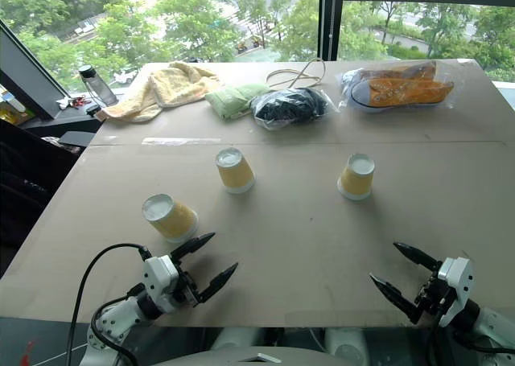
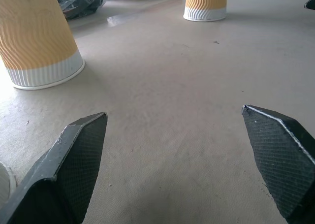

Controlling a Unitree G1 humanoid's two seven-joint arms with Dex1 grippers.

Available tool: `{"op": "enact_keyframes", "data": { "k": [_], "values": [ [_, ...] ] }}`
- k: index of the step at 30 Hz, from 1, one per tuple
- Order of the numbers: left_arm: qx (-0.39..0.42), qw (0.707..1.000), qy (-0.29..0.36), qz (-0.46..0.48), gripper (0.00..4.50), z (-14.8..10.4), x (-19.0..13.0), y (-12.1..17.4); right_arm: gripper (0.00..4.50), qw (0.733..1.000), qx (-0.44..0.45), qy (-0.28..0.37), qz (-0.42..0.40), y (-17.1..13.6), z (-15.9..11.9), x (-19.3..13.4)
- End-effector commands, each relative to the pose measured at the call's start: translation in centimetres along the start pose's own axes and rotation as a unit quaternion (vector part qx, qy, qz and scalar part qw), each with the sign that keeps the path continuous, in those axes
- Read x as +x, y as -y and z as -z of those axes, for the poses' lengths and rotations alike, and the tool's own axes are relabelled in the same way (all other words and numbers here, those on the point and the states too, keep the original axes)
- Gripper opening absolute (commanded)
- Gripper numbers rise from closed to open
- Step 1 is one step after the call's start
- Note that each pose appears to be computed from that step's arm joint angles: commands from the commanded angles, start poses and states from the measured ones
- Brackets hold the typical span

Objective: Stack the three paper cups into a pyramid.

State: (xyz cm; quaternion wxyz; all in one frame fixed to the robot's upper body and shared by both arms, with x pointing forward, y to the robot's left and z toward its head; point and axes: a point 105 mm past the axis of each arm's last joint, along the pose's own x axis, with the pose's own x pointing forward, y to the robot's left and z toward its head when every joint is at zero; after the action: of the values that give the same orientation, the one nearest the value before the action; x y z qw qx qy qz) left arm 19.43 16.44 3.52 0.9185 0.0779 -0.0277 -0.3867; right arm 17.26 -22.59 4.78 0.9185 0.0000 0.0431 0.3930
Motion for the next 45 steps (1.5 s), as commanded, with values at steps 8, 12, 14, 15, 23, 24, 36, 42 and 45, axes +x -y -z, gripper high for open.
{"op": "enact_keyframes", "data": {
  "k": [8,12,14,15,23,24,36,42,45],
  "values": [
    [-0.016,1.000,0.009,-0.002,4.48,-3.9,2.0,0.3,4.50,1.000,-0.011,0.012,-0.019,-0.1,-0.5,0.6],
    [-0.015,0.999,0.037,0.006,4.48,-8.1,2.9,0.5,4.50,0.999,-0.013,0.014,-0.026,0.0,-0.8,0.8],
    [-0.019,0.999,0.029,0.000,4.48,-8.4,2.8,0.6,4.50,0.999,-0.015,0.016,-0.031,0.1,-1.0,1.0],
    [-0.019,0.999,0.027,-0.003,4.48,-8.5,2.8,0.6,4.50,0.999,-0.016,0.018,-0.035,0.1,-1.2,1.2],
    [-0.013,0.995,0.017,-0.098,4.48,-9.4,1.0,0.7,4.50,0.996,-0.036,0.037,-0.073,0.6,-3.5,1.7],
    [-0.011,0.993,0.019,-0.119,4.48,-9.7,0.6,0.4,4.50,0.995,-0.038,0.040,-0.080,0.5,-3.8,1.8],
    [-0.008,0.958,-0.031,-0.285,4.48,-8.1,-2.4,-1.5,4.50,0.977,-0.062,0.040,-0.199,-2.2,-6.1,2.3],
    [0.003,0.942,-0.009,-0.335,4.48,-8.2,-3.1,-3.5,4.50,0.972,-0.070,0.070,-0.212,-3.0,-7.7,3.2],
    [0.002,0.932,-0.009,-0.363,4.48,-7.9,-3.7,-4.2,4.50,0.971,-0.076,0.077,-0.212,-2.9,-8.2,3.5]
  ]
}}
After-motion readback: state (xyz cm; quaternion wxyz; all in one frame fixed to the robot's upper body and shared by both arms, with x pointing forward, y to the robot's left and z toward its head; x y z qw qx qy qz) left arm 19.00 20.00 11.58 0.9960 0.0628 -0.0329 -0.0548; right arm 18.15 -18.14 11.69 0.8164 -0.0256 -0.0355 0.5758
